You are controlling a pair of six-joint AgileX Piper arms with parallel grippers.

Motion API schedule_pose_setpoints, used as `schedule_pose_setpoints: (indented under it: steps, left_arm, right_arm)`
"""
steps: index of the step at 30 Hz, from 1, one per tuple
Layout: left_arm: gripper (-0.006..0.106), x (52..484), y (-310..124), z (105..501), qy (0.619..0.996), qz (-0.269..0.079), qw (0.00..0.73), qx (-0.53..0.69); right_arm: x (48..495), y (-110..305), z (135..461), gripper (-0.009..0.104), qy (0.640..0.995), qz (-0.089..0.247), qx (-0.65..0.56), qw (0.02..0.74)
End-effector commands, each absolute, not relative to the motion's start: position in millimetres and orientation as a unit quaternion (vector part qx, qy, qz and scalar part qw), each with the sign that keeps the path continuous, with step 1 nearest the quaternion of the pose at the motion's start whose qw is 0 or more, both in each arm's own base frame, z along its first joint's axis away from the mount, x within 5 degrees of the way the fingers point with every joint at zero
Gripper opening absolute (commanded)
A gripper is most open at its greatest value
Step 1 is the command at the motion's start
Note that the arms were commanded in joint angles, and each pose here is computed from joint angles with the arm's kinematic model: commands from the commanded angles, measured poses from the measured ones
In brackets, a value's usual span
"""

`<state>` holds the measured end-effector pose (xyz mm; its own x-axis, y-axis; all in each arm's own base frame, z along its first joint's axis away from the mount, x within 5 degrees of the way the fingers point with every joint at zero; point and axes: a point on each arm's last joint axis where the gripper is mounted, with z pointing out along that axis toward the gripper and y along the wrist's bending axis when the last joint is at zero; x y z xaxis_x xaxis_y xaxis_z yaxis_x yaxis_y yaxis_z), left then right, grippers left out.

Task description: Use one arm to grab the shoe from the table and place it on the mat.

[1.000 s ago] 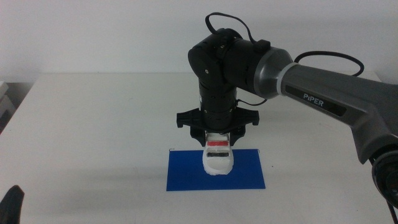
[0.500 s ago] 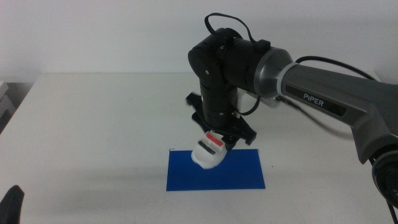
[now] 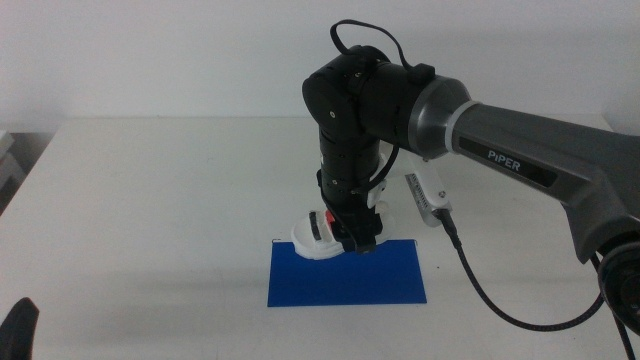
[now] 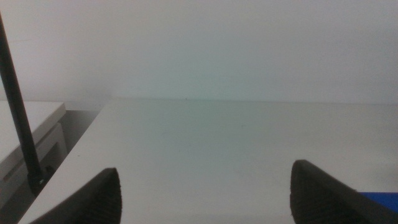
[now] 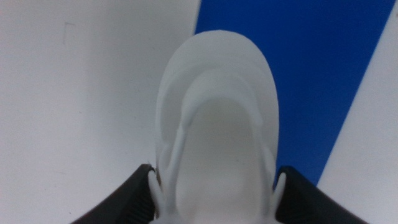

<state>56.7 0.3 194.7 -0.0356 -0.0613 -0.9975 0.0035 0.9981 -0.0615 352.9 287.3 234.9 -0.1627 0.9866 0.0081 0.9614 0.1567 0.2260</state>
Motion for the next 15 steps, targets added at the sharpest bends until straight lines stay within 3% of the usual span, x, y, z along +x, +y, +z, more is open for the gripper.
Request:
schedule_pose_setpoints:
  steps: [1,15]
  left_arm:
    - [0.092,56,-1,199,0.691,-0.032,0.722,-0.016]
    - [0.092,56,-1,199,0.691,-0.032,0.722,-0.016]
  right_arm:
    - [345,280,267,-0.004,0.753,0.098,0.647,0.072]
    - [356,281,231,-0.004,0.747,0.062,0.661,0.043]
